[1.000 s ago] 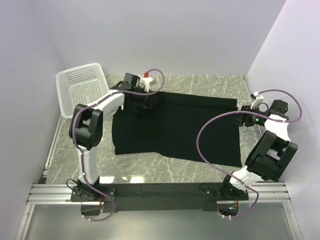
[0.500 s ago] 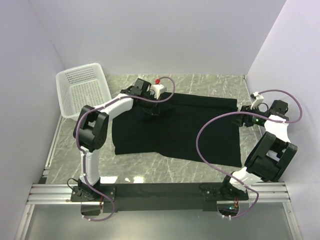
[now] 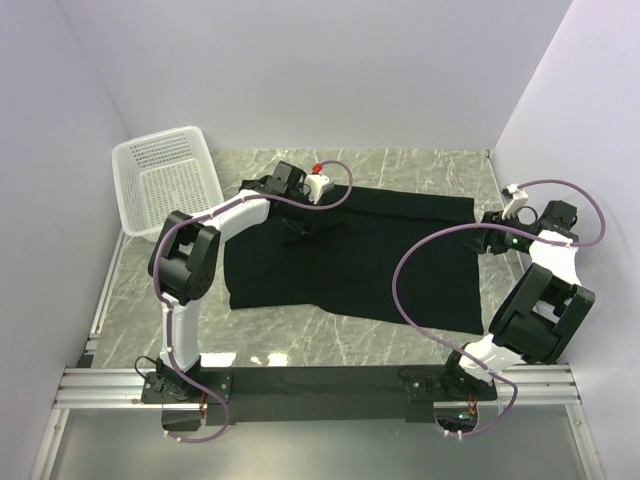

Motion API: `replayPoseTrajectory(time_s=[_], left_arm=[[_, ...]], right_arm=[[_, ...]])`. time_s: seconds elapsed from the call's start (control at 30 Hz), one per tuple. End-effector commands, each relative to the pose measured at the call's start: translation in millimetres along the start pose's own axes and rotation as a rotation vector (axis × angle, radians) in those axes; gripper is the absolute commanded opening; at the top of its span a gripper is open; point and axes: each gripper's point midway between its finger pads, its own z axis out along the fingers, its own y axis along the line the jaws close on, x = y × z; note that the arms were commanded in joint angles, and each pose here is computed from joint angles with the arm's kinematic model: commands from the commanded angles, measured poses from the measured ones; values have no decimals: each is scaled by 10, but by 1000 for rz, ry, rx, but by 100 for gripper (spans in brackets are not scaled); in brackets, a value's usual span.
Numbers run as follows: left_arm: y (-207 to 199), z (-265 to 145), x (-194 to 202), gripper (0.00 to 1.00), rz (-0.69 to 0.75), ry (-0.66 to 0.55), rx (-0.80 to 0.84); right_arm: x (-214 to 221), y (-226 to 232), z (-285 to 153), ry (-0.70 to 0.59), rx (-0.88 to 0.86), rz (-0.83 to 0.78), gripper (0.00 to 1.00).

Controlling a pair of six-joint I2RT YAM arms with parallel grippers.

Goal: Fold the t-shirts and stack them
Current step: Smooth out the T-shirt at the center of the board.

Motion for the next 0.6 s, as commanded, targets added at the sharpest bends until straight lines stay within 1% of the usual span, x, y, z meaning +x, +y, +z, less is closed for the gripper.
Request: replayPoseTrajectory(time_s=[0.0, 0.13, 0.3, 0.43, 0.57], left_arm=[[60, -158, -93, 0, 79, -14, -57], [-45, -200, -103, 1, 111, -11, 2], [-234, -285, -132, 1, 126, -37, 96], [-345, -397, -154, 0, 127, -59, 136], [-359, -456, -105, 0, 123, -49, 149]], right_arm=[[-81, 52, -68, -32, -4, -31, 60], [-77, 43, -63, -32, -2, -32, 60], [-56, 37, -75, -29, 2, -32, 60], [-47, 36, -77, -28, 3, -31, 60], [-46, 27, -80, -30, 4, -29, 60]])
